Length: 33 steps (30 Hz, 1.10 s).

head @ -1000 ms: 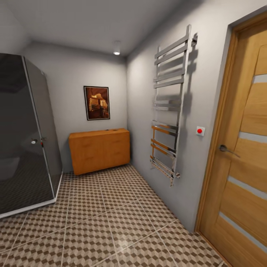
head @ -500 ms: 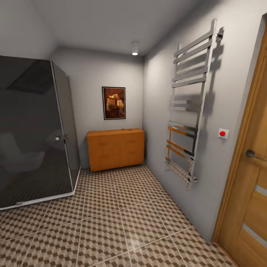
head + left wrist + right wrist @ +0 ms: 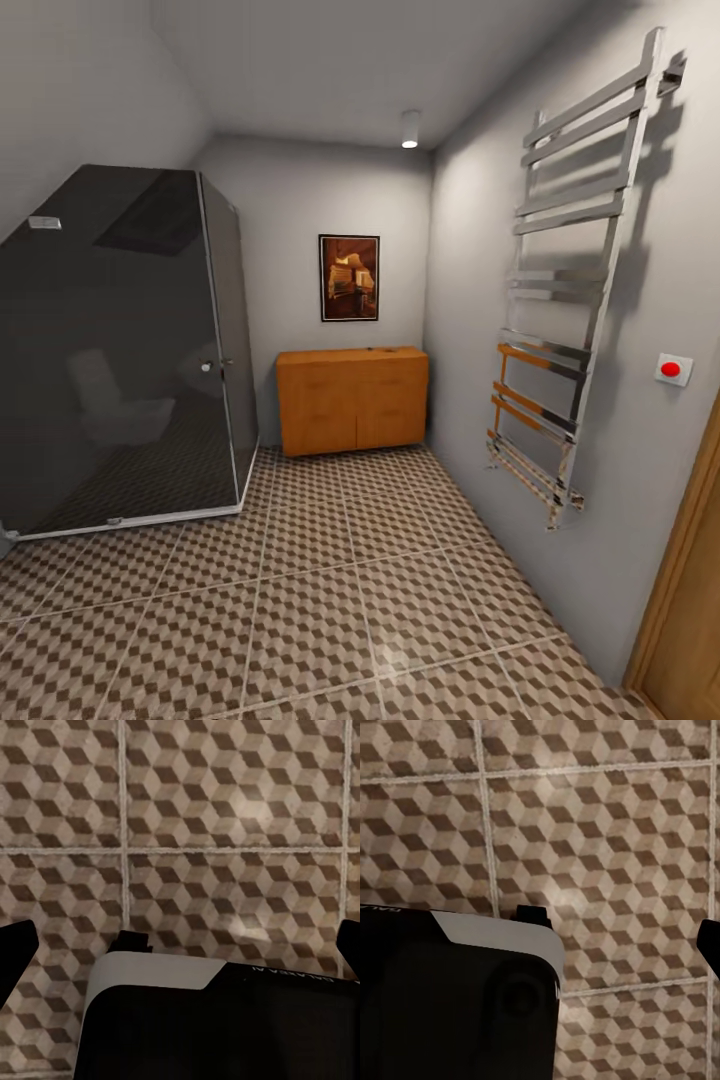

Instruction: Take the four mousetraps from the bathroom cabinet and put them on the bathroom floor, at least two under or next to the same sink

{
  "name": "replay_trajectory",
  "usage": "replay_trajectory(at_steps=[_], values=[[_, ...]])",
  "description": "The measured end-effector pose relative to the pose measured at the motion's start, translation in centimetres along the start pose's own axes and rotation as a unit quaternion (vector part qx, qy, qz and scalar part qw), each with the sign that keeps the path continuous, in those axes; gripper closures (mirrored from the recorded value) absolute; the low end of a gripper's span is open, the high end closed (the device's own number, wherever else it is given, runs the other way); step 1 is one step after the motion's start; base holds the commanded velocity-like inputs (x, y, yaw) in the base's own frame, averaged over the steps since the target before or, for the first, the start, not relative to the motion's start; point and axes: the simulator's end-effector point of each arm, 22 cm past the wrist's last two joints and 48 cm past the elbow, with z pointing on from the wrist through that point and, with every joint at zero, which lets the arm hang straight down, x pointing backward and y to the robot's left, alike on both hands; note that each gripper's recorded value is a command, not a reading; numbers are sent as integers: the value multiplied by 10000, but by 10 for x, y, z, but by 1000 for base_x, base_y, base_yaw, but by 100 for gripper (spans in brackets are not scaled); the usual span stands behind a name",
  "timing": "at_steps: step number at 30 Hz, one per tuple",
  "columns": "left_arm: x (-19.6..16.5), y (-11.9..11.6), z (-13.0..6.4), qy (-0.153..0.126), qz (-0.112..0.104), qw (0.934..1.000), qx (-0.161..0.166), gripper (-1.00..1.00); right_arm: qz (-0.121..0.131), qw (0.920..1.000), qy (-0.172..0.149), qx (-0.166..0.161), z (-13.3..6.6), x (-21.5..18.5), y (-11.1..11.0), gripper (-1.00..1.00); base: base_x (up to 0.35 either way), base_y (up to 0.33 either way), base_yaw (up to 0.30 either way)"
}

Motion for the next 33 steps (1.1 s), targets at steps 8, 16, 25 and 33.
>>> replay_trajectory(at_steps=[8, 16, 25, 33], values=[[0, 0, 0, 2, 1, 10000, -2, -100, 14, 10000, -1, 10, 0, 0, -1, -100, 118, 0, 64], [2, 1, 0, 31, 0, 10000, -6, -100, 15, 10000, -7, 24, 0, 0, -3, -100, 277, 0, 13], [2, 1, 0, 41, 0, 10000, -8, -100, -3, 10000, 1, 26, 0, 1, -3, -100, 314, 0, 2], [2, 1, 0, 44, 0, 10000, -8, -100, -17, 10000, 27, 31, 0, 2, -3, -100, 320, 0, 0]])
